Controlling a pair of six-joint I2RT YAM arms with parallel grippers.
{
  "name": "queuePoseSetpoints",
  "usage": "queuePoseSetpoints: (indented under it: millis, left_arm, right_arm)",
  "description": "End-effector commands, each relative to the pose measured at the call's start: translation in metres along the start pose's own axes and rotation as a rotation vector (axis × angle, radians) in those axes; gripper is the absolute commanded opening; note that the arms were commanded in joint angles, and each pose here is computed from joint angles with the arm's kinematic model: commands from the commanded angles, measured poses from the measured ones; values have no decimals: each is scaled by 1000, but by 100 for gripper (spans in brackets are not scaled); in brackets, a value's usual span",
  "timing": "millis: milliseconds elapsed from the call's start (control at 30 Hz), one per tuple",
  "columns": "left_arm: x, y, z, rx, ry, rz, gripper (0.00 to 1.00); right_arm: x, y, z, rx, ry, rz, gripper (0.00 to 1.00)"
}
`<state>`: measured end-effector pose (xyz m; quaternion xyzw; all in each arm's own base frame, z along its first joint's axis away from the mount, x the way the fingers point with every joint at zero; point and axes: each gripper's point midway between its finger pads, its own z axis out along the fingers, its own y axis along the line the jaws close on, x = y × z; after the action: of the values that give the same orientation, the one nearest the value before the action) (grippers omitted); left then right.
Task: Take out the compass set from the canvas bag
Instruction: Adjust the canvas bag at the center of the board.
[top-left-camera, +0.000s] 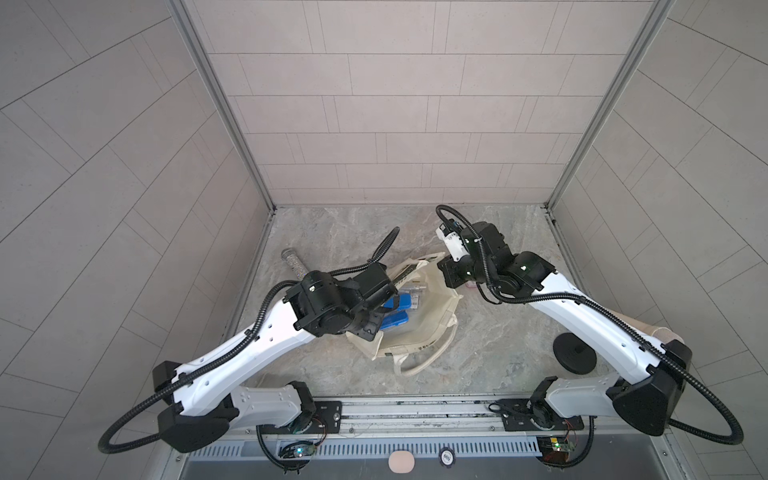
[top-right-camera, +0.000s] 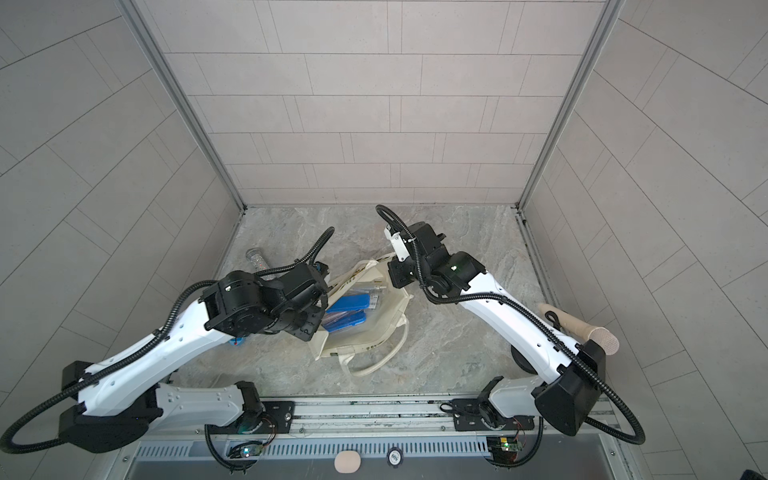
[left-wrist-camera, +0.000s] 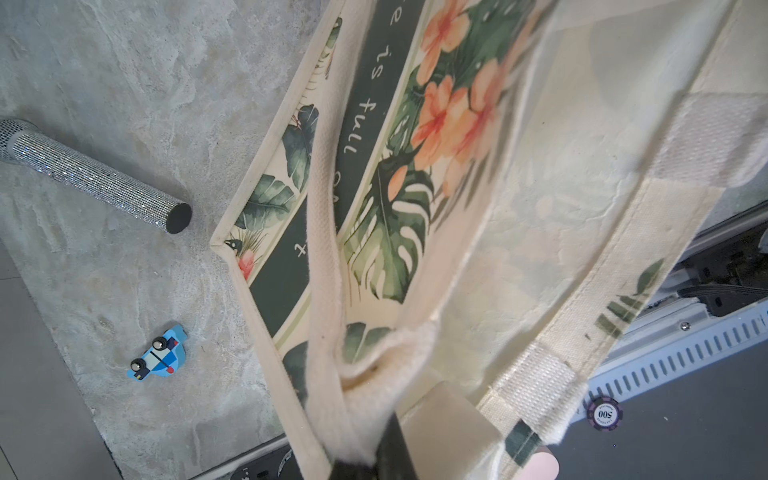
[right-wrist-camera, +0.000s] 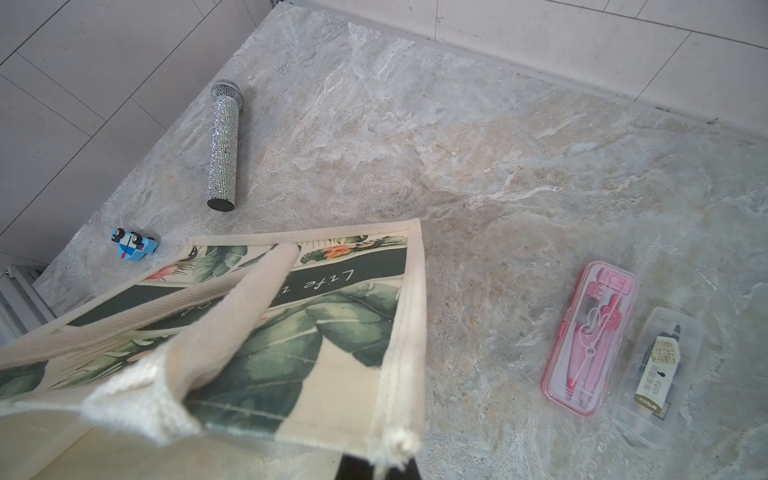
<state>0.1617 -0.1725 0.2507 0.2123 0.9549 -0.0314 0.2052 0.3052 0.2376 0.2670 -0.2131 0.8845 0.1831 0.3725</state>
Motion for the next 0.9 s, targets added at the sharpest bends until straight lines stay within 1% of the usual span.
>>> queuePoseSetpoints:
  millis: [0,133,300,400,500,567,633,700,867]
  left_arm:
    - [-20,18,-8,-68,-63,0,0]
    - [-48,39,-10,-105,-78,-12,0]
    - [-92,67,-14,-161,-129,-33,0]
    - [-115,83,-18,-193,-151,-45,0]
    - [-133,96,-20,-208,-169,-73,0]
    - [-142,100,-22,-215,-187,-83,0]
    - [-146,101,-22,-219,-205,-91,0]
    - [-145,98,-20,-197,-217,-104,0]
    - [-110,87,10,-118,-216,-142,0]
  right_arm:
    - [-38,8,-21,-31,-160,-9,0]
    - [-52,13,-16,-46,-189,-27,0]
    - [-77,17,-11,-51,-230,-46,0]
    - [-91,24,0,-76,-254,-76,0]
    - [-104,29,12,-89,-254,-99,0]
    - [-107,29,21,-89,-229,-110,0]
    - [-105,29,30,-95,-193,-111,0]
    - [-94,26,40,-98,-152,-111,0]
    - [-34,10,60,-65,-32,-135,0]
